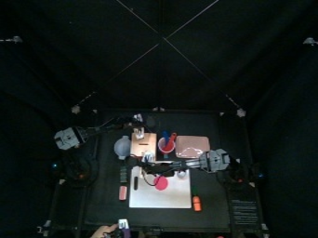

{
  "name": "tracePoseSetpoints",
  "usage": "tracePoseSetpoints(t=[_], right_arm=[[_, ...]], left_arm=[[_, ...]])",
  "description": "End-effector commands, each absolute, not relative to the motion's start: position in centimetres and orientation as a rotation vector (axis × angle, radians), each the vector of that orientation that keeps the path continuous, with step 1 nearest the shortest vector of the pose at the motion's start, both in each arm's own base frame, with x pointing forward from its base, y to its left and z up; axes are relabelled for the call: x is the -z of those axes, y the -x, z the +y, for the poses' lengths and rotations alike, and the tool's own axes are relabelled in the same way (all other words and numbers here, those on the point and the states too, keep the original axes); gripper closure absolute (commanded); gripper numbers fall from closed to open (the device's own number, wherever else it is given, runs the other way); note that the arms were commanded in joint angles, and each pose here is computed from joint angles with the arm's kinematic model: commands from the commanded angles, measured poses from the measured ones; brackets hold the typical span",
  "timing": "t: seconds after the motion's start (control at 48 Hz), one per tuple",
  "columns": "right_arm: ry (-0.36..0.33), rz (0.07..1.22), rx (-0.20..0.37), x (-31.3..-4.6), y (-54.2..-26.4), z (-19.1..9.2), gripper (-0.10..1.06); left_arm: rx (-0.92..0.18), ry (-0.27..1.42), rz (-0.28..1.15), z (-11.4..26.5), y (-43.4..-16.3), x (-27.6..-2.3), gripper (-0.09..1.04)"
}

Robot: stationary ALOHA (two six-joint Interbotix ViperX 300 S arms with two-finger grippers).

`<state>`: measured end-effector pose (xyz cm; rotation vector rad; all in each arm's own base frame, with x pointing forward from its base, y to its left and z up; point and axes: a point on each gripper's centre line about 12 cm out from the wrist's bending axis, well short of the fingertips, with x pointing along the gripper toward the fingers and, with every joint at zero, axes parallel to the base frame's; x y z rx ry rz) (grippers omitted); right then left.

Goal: Get the cutter from the drawer then cut the dough then place the extra dough in the bowl
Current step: Shut the drawer

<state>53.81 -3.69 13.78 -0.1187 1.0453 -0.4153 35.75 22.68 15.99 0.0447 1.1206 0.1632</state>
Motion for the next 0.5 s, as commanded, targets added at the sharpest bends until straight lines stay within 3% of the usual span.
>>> tracePoseSetpoints(t=[0.021, 0.292, 0.5], right_arm=[[0.095, 0.981, 0.430, -16.7, -54.3, -4.6, 0.75], [0.019, 0.937, 0.372, -19.5, -54.2, -1.6, 0.75], [-0.005, 0.911, 0.311, -22.4, -52.1, 1.3, 0.74]], left_arm=[[-0.185, -0.061, 1.077, 23.1, -36.4, -17.1, 0.50], [-0.251, -0.073, 0.958, 23.7, -36.8, -19.3, 0.50], [-0.338, 0.009, 0.830, 24.8, -36.3, -21.3, 0.50]])
